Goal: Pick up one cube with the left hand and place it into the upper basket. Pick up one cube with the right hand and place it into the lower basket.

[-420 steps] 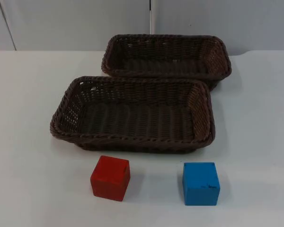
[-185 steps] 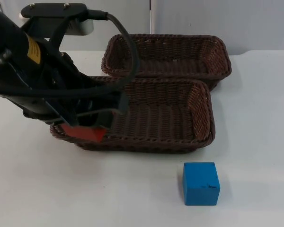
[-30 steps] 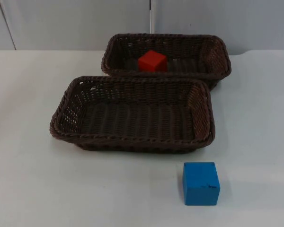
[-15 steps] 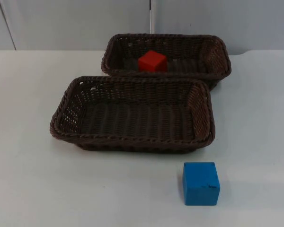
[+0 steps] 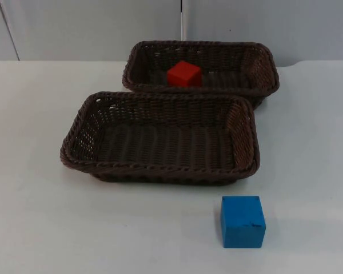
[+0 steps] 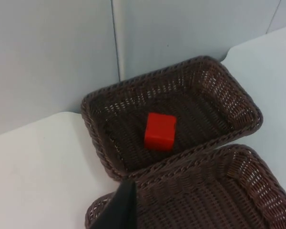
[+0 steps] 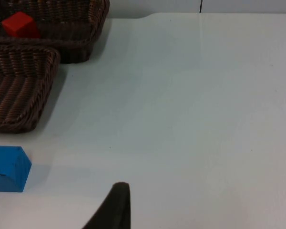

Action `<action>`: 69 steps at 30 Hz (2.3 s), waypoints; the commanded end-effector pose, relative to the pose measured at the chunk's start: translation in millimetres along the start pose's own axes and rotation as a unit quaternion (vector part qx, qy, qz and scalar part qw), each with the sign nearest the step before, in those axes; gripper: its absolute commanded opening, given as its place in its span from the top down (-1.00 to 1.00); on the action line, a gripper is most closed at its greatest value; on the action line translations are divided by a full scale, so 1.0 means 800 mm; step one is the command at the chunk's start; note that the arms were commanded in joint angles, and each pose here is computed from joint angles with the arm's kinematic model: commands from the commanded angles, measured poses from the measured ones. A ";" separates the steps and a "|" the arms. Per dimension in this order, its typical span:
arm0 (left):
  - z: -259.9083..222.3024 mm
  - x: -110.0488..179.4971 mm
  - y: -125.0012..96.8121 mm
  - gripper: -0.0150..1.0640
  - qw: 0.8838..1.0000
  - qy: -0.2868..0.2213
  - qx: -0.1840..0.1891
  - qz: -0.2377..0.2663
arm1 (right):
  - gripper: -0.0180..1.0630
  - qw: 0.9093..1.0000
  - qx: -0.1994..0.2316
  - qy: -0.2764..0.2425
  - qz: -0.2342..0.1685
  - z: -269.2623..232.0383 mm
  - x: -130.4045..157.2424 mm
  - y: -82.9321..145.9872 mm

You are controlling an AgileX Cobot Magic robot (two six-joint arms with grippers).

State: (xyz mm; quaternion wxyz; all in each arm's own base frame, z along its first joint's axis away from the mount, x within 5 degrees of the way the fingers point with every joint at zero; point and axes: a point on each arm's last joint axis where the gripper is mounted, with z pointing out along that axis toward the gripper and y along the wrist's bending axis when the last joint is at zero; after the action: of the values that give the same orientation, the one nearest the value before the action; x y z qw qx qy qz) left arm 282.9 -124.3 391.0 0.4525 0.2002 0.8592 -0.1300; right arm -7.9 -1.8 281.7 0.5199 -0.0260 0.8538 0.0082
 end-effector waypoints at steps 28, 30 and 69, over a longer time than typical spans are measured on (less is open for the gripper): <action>-0.102 0.147 -0.007 -0.97 1.000 0.005 -0.026 -0.002 | -0.98 1.000 0.004 -0.001 -0.007 0.001 0.001 0.000; -0.104 0.160 -0.008 -0.97 1.000 0.009 -0.025 -0.004 | -0.98 1.000 0.004 -0.001 -0.007 0.001 0.001 0.000; -0.194 0.252 -0.019 -0.97 0.999 -0.034 -0.027 0.008 | -0.98 1.000 0.004 -0.001 -0.007 0.001 0.001 0.000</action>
State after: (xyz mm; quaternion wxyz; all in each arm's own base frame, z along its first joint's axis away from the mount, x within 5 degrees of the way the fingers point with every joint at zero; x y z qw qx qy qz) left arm 61.6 -30.1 311.3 0.4869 0.1945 0.8446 -0.1085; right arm -7.9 -1.9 281.7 0.5199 -0.0260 0.8538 0.0074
